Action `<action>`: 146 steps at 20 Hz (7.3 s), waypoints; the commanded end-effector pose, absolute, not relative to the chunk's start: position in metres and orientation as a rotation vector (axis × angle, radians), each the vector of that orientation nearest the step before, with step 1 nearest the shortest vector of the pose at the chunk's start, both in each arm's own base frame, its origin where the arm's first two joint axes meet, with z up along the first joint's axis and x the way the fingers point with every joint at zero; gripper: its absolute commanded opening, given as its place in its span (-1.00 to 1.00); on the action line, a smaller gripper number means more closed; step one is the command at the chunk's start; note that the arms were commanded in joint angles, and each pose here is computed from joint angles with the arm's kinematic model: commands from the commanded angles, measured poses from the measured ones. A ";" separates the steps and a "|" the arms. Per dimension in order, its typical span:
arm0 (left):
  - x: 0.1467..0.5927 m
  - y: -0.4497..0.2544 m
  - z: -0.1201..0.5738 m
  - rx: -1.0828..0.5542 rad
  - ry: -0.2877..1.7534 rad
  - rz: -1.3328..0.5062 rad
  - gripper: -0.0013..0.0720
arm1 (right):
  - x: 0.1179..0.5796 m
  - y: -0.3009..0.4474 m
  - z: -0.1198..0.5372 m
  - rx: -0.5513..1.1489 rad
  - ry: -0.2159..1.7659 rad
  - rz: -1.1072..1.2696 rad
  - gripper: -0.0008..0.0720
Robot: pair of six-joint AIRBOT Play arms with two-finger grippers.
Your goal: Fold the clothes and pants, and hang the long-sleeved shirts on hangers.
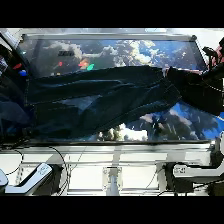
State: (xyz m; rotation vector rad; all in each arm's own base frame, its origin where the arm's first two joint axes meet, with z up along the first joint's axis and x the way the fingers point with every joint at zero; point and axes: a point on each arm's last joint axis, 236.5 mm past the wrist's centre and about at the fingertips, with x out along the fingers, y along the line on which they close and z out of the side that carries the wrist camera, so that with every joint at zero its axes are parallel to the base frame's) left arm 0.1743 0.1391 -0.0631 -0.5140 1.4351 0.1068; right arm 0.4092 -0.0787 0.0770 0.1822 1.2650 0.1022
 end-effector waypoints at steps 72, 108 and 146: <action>0.244 0.234 0.066 -0.268 1.274 0.205 -0.89 | 0.324 -0.064 -0.030 0.253 1.486 0.618 -0.89; 0.257 0.212 0.038 -0.460 1.080 0.207 -0.89 | 0.181 -0.080 -0.008 0.581 1.674 0.066 -0.89; 0.544 0.248 0.086 -0.340 0.682 0.326 -0.89 | 0.440 -0.119 -0.018 1.049 0.783 -0.245 -0.89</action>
